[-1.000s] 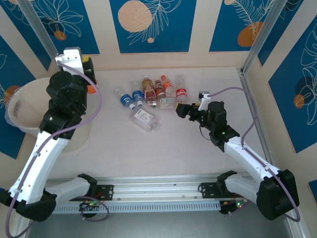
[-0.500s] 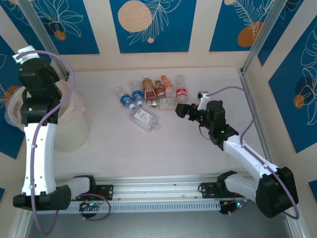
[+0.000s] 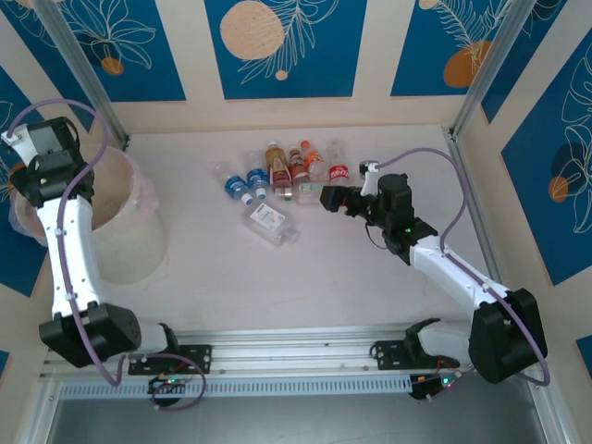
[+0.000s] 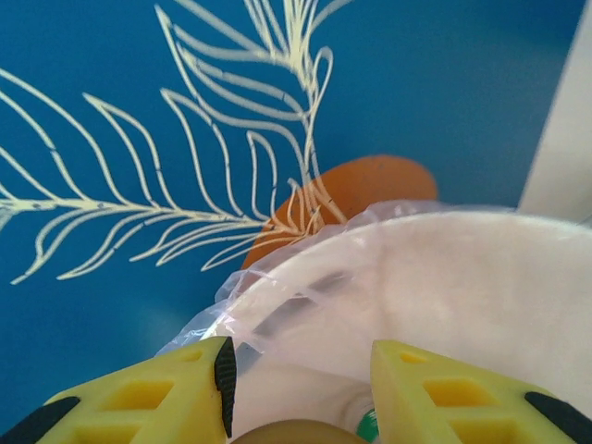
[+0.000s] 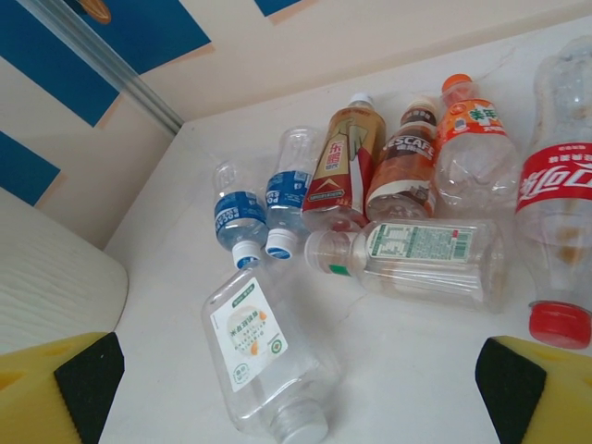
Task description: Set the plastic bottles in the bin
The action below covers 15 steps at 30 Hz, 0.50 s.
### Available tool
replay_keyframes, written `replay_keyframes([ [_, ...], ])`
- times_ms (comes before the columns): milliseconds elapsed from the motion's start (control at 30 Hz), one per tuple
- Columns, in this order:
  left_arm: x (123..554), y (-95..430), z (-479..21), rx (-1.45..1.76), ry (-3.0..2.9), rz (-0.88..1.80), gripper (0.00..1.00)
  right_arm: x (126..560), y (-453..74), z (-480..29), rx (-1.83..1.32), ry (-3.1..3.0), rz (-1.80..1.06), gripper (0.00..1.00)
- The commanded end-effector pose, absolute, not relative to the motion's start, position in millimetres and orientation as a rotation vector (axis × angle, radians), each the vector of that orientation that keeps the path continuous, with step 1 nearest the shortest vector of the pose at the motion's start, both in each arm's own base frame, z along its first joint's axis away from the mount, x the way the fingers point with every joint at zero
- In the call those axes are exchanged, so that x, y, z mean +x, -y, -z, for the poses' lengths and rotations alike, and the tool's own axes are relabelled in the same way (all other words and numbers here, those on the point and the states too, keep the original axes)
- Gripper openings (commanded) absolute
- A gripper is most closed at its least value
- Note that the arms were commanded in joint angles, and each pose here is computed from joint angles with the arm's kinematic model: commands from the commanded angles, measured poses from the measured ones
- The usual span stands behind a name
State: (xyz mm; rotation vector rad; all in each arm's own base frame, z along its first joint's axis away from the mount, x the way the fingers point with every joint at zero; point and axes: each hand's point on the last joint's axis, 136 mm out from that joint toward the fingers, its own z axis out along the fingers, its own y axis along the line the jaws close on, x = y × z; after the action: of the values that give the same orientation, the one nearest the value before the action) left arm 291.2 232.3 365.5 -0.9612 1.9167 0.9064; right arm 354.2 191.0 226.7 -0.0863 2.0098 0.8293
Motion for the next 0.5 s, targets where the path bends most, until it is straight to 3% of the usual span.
replay_keyframes([
  [0,270.1,-247.5,-354.2,-1.026,-1.927,-1.088,0.11,355.4,-199.1,-238.4,-0.14,-2.003,-0.863,1.0],
  [100,272.9,-256.6,-344.2,-1.011,-1.967,-1.181,0.24,355.9,-202.1,-239.9,-0.144,-2.008,-0.883,1.0],
  [233,281.1,-259.3,-344.2,-0.99,-2.029,-1.225,0.67,354.2,-203.0,-239.7,-0.135,-2.016,-0.895,0.99],
  [333,287.5,-255.8,-359.5,-0.963,-2.003,-1.246,0.86,351.9,-203.7,-240.0,-0.133,-2.016,-0.901,0.99],
  [467,298.8,-245.0,-368.8,-0.922,-1.987,-1.229,1.0,350.3,-202.1,-238.3,-0.126,-2.019,-0.888,0.99],
])
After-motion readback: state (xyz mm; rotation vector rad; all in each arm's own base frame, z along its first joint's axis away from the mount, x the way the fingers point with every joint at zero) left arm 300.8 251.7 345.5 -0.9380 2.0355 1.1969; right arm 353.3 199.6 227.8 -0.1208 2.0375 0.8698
